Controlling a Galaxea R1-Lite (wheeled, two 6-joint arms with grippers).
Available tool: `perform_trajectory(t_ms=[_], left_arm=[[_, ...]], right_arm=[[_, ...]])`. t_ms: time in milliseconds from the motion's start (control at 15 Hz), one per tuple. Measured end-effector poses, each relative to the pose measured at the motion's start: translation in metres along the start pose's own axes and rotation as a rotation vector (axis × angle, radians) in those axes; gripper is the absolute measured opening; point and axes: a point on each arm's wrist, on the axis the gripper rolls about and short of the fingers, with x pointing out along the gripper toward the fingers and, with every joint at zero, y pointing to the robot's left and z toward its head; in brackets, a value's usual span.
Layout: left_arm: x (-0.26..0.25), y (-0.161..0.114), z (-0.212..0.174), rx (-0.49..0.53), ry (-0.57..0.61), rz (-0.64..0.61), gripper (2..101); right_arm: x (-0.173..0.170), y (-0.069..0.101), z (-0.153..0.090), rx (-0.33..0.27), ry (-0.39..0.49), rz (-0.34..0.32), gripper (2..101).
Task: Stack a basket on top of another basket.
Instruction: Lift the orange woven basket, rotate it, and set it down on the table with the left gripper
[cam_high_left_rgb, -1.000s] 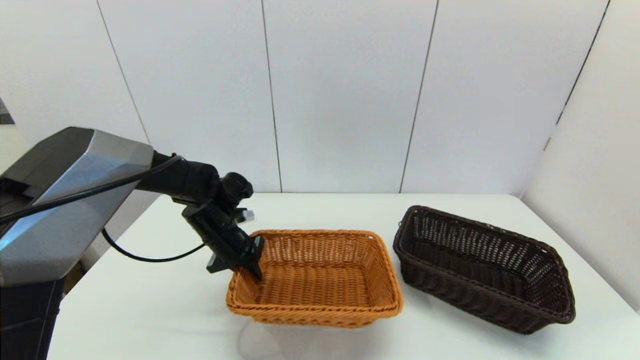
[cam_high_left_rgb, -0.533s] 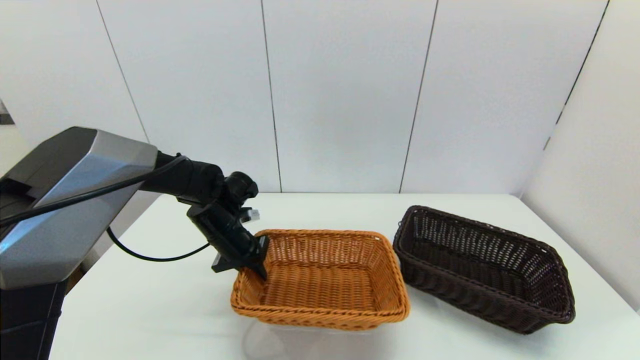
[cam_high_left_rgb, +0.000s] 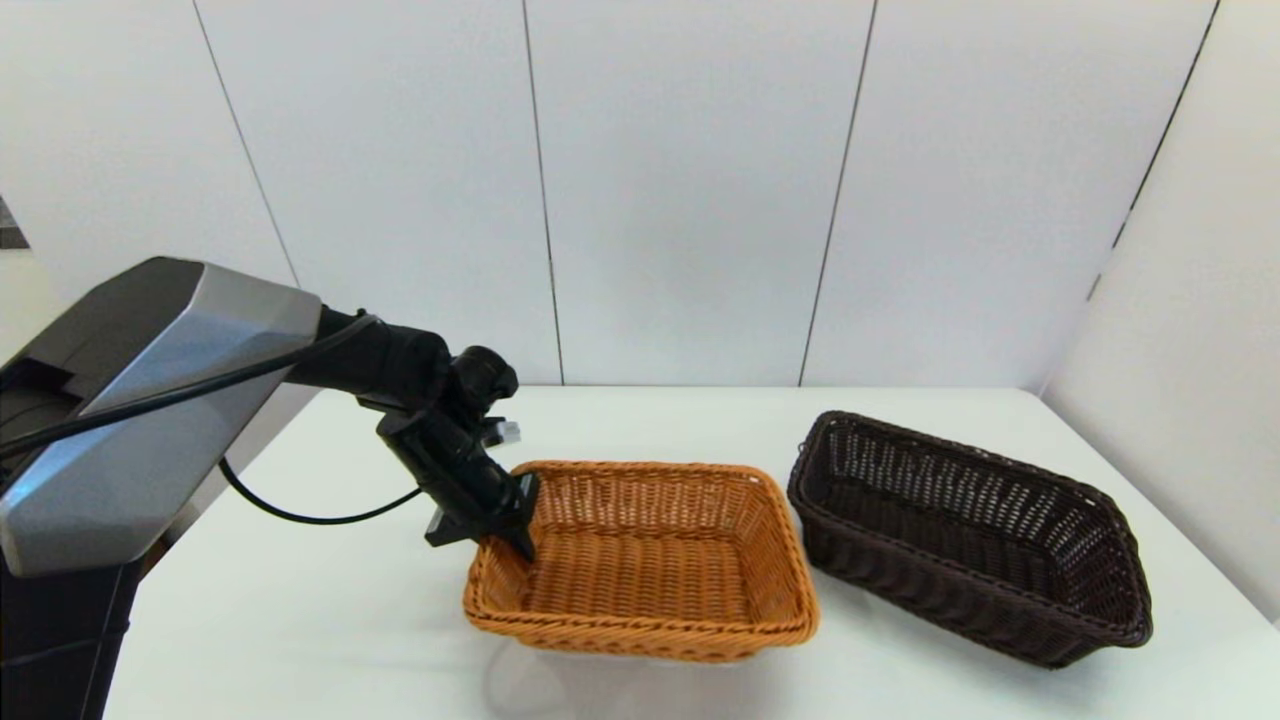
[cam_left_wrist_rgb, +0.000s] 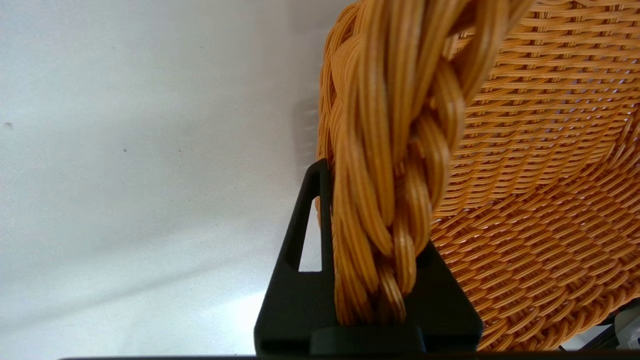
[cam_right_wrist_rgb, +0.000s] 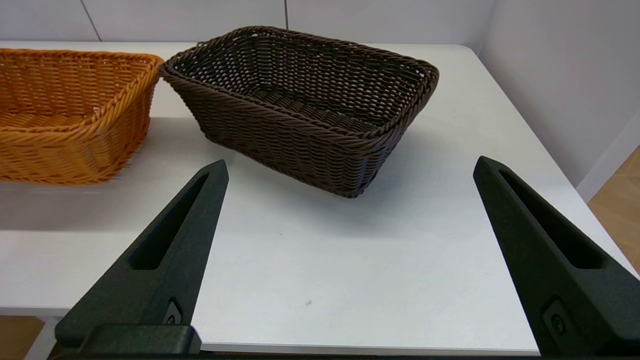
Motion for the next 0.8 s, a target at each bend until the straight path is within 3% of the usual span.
perform_trajectory(t_ms=[800], left_arm=[[0.0051, -0.0003, 0.0023, -0.007, -0.001, 0.001, 15.3]], right_arm=[[0.0, 0.0, 0.0, 0.0, 0.0, 0.001, 97.3]])
